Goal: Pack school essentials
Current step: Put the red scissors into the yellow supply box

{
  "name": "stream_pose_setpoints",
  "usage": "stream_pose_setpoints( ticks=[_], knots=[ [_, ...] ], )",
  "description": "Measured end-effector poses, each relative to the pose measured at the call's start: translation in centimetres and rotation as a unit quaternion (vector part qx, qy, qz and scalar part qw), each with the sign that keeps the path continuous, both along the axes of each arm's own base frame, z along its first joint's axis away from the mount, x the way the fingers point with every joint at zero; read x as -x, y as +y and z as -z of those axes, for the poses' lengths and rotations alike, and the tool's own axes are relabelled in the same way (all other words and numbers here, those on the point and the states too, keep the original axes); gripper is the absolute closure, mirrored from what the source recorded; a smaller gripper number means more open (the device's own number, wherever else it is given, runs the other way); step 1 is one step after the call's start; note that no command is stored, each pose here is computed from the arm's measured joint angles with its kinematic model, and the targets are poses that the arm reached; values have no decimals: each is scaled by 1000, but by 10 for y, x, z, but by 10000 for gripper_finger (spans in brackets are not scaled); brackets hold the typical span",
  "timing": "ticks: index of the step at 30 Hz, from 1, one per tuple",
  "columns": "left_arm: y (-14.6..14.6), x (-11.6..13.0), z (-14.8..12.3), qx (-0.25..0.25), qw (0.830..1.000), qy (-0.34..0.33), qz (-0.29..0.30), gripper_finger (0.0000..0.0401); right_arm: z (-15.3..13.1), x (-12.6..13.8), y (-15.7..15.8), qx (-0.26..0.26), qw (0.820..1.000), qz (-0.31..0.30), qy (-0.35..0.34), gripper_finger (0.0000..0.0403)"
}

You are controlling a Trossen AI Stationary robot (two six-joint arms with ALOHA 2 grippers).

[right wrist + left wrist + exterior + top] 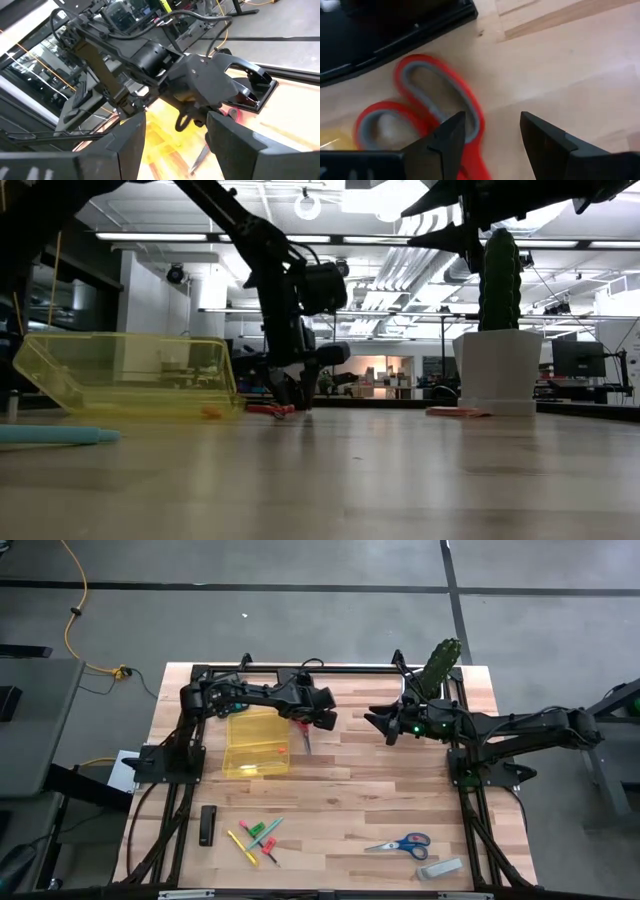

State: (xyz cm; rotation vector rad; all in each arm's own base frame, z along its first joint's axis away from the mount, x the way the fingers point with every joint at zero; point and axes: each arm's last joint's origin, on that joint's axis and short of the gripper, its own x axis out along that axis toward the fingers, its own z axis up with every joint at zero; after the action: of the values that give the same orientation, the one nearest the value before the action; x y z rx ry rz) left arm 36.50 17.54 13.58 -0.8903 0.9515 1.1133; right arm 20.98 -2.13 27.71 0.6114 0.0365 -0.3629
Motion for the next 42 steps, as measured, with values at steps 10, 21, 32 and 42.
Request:
stream_pose_setpoints(
  ticks=[10,21,32,42],
  knots=[
    [0,-1,6,6,1000,6,6,226,0,0,0,1,1000,0,0,199],
    [-1,-1,7,9,1000,14,25,365,0,0,0,5,1000,-1,2,199],
    [-10,-9,-10,24,997,-48,54,394,0,0,-1,7,1000,12,4,199],
    [-24,-8,-83,-62,980,-142,128,397,0,0,-1,7,1000,16,5,199]
  ],
)
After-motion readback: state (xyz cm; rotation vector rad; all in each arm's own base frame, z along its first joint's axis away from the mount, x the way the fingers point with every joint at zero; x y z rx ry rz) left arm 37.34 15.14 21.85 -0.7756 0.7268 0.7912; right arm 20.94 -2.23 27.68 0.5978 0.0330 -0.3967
